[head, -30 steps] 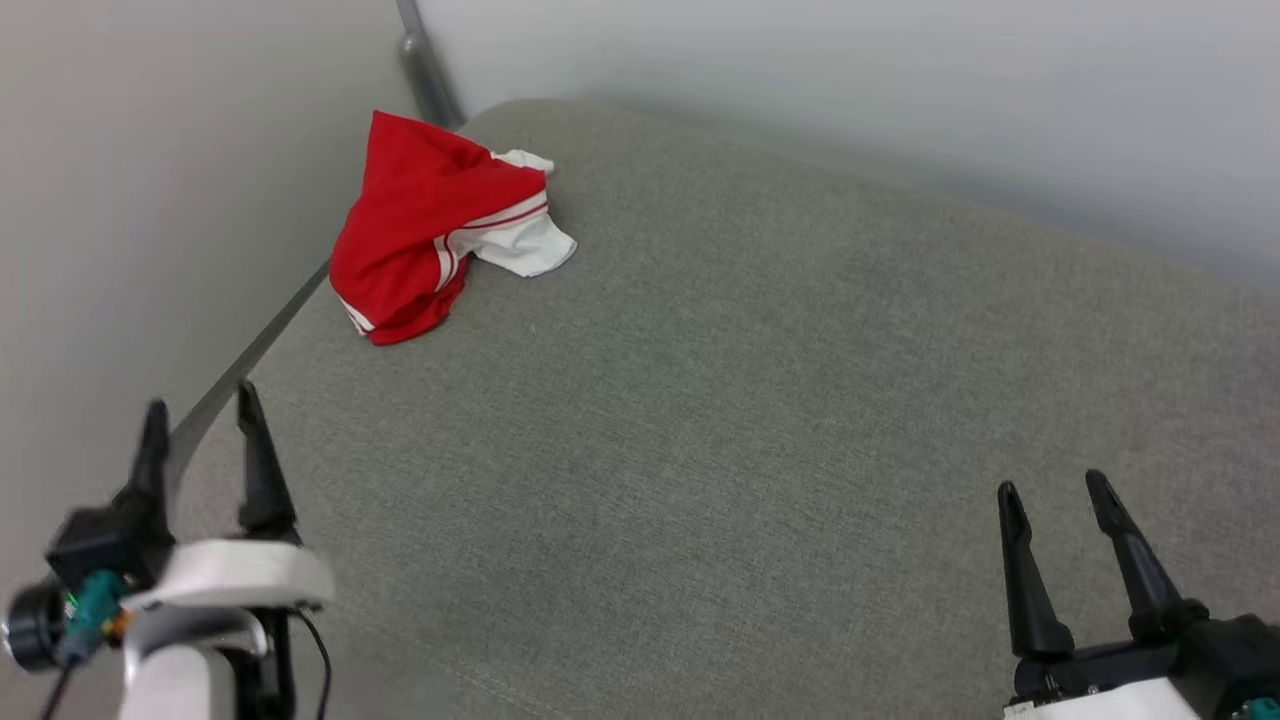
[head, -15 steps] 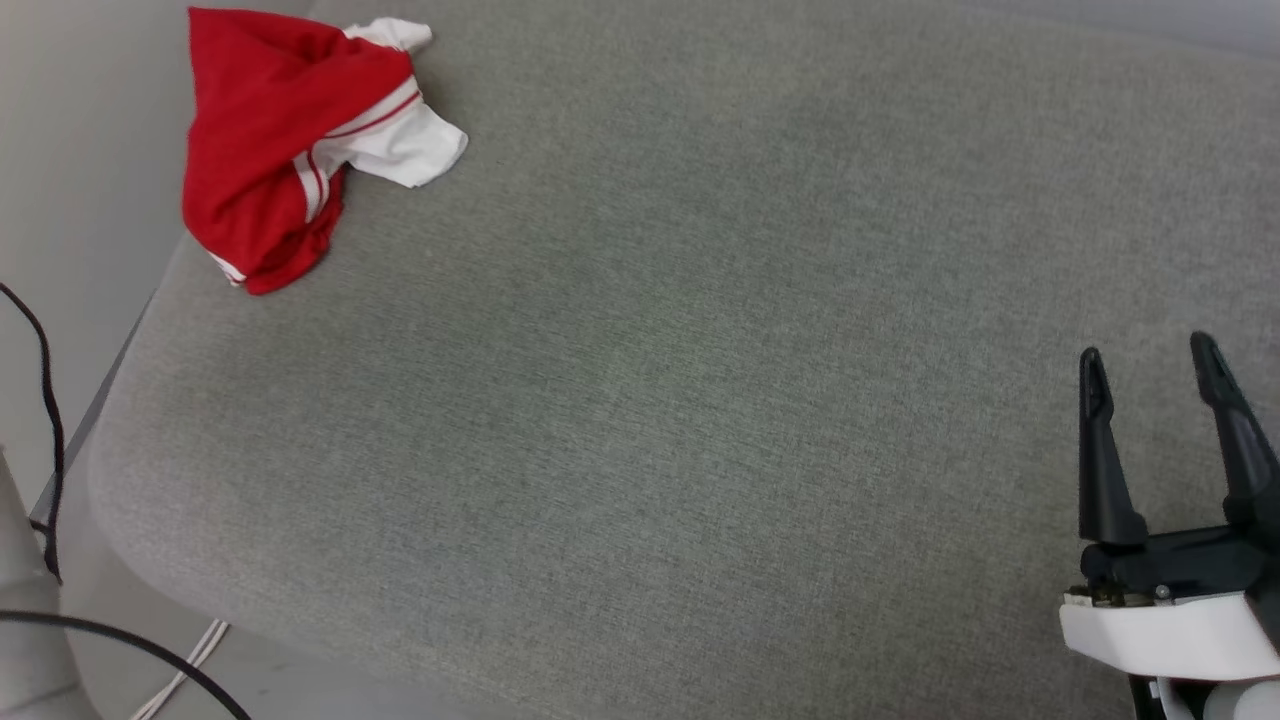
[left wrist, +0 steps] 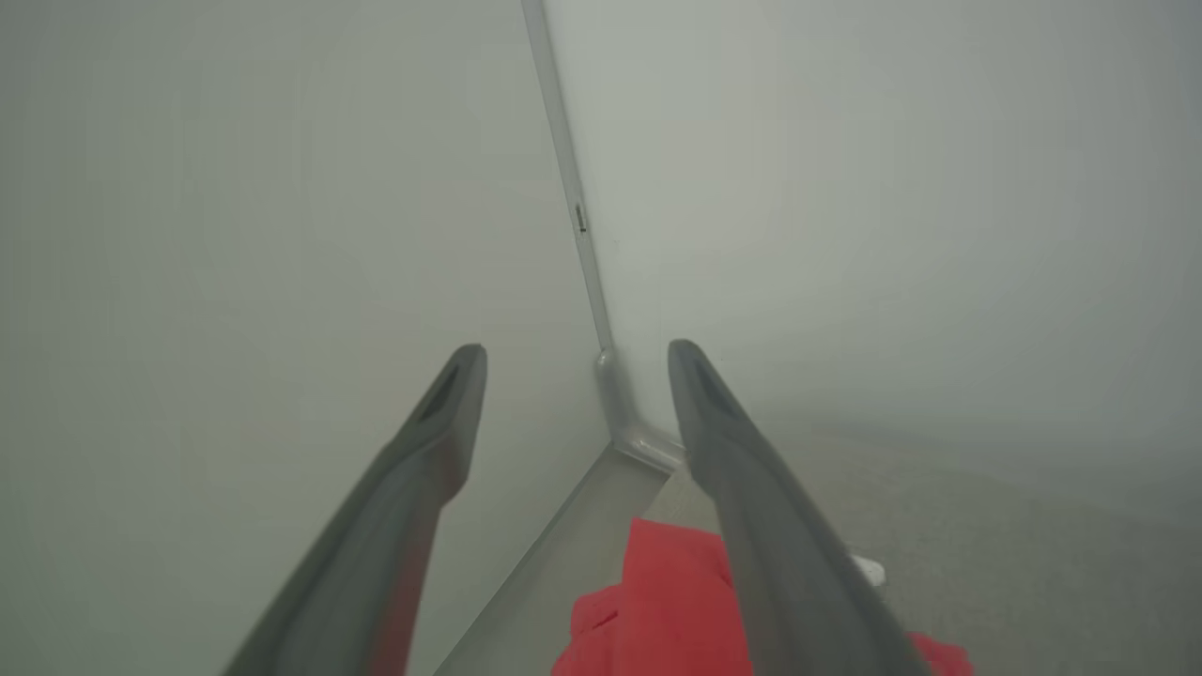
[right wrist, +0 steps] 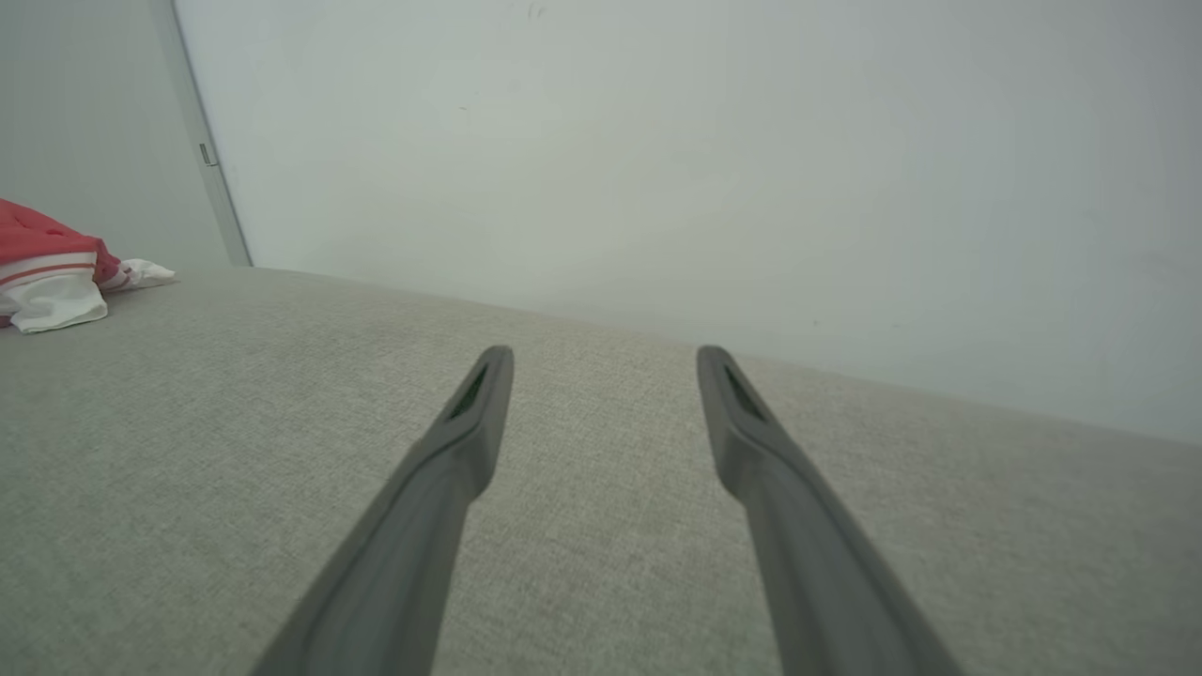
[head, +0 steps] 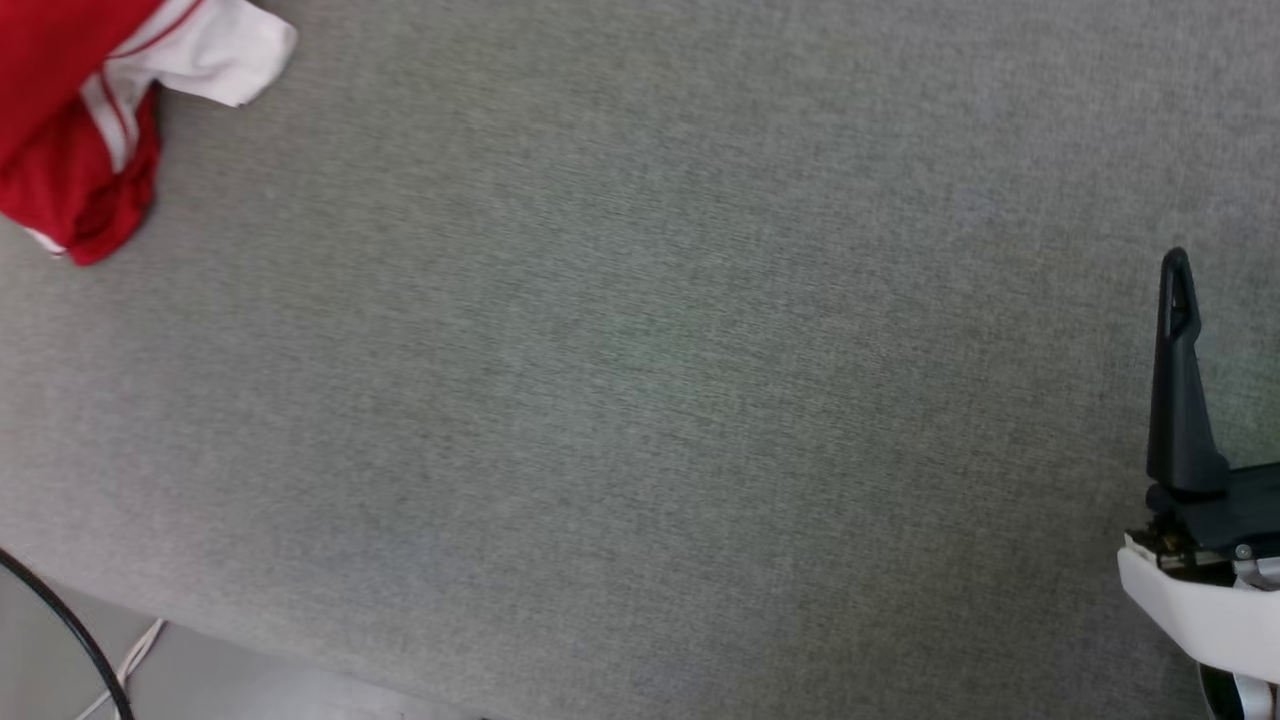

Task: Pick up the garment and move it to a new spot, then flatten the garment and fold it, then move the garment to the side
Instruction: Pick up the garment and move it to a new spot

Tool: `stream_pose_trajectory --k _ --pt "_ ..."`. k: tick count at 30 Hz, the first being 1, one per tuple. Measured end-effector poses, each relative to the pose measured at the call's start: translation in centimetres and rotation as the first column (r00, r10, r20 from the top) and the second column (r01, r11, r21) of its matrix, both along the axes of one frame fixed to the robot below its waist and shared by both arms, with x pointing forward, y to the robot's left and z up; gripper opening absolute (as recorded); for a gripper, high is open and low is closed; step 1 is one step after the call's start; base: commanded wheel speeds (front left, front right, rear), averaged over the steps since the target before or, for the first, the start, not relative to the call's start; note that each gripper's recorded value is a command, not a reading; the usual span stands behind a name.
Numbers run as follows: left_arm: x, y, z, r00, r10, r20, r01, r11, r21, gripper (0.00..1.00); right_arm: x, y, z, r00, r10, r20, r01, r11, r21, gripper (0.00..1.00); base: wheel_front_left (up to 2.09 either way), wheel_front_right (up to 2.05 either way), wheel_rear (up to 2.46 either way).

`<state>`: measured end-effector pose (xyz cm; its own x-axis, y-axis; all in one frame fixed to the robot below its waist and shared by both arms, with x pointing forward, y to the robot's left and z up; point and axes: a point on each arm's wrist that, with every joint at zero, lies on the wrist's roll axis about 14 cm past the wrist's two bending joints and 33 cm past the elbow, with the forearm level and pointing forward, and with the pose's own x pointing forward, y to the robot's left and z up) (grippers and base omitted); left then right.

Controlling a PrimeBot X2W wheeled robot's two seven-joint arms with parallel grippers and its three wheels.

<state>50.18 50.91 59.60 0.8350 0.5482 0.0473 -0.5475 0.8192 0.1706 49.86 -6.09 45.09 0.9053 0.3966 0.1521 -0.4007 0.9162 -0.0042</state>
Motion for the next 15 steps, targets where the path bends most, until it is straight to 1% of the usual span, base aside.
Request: stream_pose_trajectory --k 3,6,8,12,14,15 --pt "1.8 -0.4 -4.1 0.99 -0.023 -0.137 0.006 0.992 -0.123 1.0 0.4 -0.6 -0.6 1.0 -0.016 0.0 0.016 1.0 -0.002 1.0 0.0 0.0 0.0" --pt "2.6 -0.6 -8.1 0.963 -0.049 -0.267 -0.019 0.969 -0.245 1.0 0.9 -1.5 -1.2 0.999 -0.042 -0.001 0.042 0.999 -0.01 1.0 0.0 0.0 0.0" --pt "2.8 -0.7 -10.3 0.94 -0.065 -0.334 -0.047 0.947 -0.318 1.0 1.2 -2.0 -1.6 0.999 -0.053 -0.001 0.053 0.998 -0.015 1.0 0.0 0.0 0.0" --pt "2.8 -2.3 -15.5 0.863 -0.143 -0.484 -0.1 0.891 -0.443 1.0 1.4 -3.0 -2.4 0.997 -0.078 -0.008 0.078 0.996 -0.033 1.0 0.0 0.0 0.0" --pt "2.5 -3.0 -17.6 0.828 -0.179 -0.532 -0.135 0.856 -0.499 1.0 1.4 -3.5 -2.6 0.996 -0.09 -0.008 0.09 0.995 -0.044 1.0 0.0 0.0 0.0" --pt "2.0 -3.3 -18.8 0.801 -0.198 -0.565 -0.162 0.837 -0.523 1.0 1.4 -3.7 -2.8 0.995 -0.095 -0.009 0.094 0.994 -0.051 1.0 0.0 0.0 0.0"
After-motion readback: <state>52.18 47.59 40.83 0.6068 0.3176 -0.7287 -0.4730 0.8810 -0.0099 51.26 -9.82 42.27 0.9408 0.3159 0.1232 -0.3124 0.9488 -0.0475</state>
